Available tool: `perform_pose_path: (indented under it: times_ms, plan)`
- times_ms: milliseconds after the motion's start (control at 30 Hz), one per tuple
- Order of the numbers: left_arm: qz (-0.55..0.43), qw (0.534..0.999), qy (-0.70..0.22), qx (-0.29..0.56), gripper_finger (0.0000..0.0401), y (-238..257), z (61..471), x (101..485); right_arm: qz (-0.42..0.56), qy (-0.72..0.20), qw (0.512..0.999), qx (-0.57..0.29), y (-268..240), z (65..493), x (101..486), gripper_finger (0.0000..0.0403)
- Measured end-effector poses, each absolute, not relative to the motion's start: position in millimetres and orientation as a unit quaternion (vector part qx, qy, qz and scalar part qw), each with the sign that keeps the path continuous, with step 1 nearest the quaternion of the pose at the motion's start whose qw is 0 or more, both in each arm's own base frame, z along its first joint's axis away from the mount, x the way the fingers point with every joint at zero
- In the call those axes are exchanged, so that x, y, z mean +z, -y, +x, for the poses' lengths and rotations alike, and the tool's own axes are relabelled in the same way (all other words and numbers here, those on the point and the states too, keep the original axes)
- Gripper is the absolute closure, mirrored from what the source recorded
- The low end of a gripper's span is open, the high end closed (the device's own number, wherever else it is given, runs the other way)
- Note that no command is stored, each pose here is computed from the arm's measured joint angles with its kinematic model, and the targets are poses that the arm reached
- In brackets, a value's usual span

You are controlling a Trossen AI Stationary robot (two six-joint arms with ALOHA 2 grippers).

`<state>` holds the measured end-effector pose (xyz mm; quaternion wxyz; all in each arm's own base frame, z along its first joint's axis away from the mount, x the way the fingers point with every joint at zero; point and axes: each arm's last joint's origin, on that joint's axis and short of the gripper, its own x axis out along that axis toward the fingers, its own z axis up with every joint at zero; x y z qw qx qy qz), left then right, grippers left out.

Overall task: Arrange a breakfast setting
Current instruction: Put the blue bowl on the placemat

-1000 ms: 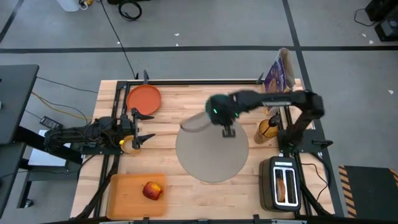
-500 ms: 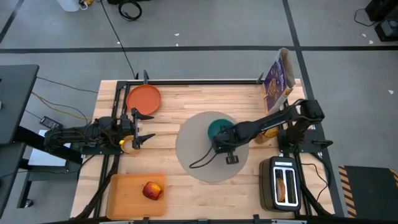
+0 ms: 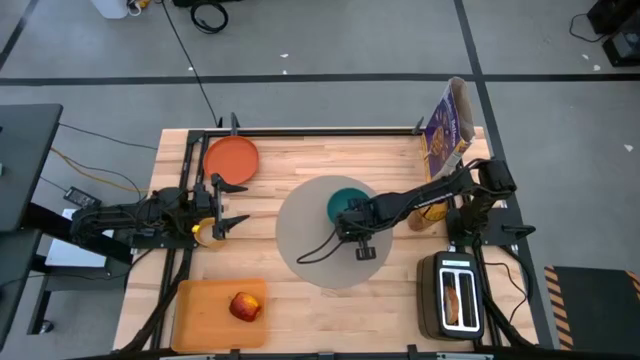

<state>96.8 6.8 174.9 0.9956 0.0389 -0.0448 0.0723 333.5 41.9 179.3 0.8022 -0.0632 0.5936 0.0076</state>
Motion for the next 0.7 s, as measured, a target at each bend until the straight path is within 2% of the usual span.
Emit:
perform_pose_path:
  times_ms: [267, 533, 600, 700]
  plan:
    - [0.070, 0.993, 0.046, 0.083, 0.0021, -8, 97, 176, -0.072, -0.578, 0.812, 0.020, -44, 345, 204, 0.0389]
    - [0.078, 0.992, 0.047, 0.085, 0.0021, -8, 97, 176, -0.112, -0.579, 0.806, 0.040, -43, 348, 200, 0.0388]
    - [0.059, 0.993, 0.052, 0.084, 0.0021, -8, 97, 177, -0.118, -0.586, 0.800, 0.050, -43, 346, 198, 0.0388]
    - [-0.046, 0.991, 0.095, 0.076, 0.0021, -8, 96, 183, -0.113, -0.596, 0.792, 0.069, -46, 349, 189, 0.0388]
